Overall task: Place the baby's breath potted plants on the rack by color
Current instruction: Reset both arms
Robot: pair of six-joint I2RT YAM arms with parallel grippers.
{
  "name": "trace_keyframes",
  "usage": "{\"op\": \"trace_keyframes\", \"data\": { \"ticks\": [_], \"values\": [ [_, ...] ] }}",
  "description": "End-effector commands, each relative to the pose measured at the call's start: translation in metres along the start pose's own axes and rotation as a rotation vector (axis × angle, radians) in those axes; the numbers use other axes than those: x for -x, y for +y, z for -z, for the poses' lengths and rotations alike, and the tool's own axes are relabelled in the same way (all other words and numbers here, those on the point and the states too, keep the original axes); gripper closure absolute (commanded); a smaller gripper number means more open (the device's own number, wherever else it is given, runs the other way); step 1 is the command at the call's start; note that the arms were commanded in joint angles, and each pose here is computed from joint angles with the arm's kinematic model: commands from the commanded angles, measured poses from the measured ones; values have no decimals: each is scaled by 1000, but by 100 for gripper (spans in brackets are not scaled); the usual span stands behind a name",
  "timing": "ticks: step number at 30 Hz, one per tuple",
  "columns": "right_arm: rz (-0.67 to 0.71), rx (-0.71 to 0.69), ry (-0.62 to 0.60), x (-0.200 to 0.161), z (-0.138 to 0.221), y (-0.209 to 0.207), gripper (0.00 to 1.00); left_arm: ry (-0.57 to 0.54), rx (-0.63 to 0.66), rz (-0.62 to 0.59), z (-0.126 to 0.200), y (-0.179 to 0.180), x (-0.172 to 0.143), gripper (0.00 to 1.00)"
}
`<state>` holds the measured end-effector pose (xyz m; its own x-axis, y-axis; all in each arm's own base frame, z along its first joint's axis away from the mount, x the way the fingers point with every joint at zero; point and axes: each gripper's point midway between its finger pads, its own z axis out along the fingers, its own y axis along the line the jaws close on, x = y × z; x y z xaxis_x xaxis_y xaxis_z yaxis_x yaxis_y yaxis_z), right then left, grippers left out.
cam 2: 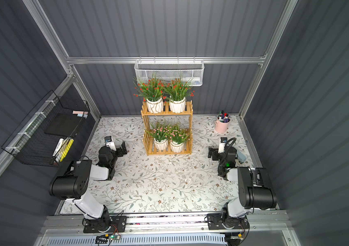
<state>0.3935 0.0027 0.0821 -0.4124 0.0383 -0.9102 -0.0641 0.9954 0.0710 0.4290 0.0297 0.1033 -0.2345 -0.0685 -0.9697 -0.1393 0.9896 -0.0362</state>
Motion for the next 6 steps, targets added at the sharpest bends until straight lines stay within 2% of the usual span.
{"op": "trace_keyframes", "data": {
  "ticks": [1,6],
  "values": [
    [25,17,-22,10,-2,5,1,-35,12,17,-3,2,13,1],
    [28,12,-25,11,-1,5,1,-36,12,17,-3,2,13,1]
  ]
}}
